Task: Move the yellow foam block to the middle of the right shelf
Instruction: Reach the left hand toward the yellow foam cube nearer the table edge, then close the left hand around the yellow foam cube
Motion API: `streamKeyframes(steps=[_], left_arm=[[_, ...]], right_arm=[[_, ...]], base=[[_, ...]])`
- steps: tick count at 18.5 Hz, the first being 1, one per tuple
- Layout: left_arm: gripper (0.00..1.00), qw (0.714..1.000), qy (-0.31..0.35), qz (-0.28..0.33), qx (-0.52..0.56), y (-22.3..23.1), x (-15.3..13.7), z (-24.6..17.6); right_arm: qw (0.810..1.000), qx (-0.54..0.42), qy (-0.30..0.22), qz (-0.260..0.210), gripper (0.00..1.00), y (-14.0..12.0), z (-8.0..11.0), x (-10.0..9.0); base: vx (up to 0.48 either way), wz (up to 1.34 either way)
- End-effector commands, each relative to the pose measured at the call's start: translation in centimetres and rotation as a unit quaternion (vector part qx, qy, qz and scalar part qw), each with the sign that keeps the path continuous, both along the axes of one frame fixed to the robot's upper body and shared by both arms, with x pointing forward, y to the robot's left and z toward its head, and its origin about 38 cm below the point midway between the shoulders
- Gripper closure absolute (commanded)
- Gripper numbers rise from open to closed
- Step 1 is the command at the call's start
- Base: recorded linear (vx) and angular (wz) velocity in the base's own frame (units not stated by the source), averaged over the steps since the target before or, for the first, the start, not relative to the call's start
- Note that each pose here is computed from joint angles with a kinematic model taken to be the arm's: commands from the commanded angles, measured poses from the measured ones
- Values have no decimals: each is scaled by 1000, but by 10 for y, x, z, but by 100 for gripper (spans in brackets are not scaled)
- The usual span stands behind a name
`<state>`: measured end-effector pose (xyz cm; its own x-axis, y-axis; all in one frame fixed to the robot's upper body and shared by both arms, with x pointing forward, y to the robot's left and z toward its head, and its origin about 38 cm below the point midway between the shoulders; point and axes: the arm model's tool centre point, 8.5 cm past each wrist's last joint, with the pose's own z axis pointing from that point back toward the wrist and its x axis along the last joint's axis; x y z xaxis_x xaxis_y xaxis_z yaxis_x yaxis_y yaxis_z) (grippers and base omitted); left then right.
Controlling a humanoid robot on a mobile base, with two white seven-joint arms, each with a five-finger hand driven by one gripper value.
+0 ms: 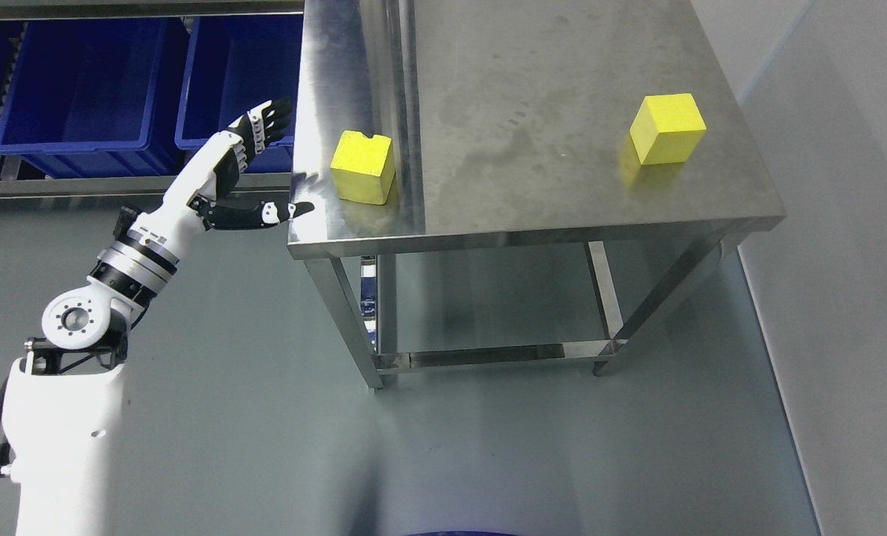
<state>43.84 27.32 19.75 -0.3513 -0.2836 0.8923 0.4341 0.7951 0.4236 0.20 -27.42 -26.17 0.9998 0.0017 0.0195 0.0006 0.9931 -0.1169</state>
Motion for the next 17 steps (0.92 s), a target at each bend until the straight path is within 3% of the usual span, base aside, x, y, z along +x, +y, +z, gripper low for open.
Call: streamKeyframes(steps=[1, 13, 17], left_arm=[[0, 997, 59, -57, 17, -47, 18, -33], [0, 989, 66, -126, -30, -111, 19, -33], [7, 989, 77, -120, -28, -107, 21, -40]], right_arm=[[1000, -8, 3, -5, 0, -11, 1, -10], [1000, -8, 3, -5, 0, -11, 1, -10], [1000, -8, 3, -5, 0, -11, 1, -10]], base=[[13, 77], [26, 79], [8, -62]])
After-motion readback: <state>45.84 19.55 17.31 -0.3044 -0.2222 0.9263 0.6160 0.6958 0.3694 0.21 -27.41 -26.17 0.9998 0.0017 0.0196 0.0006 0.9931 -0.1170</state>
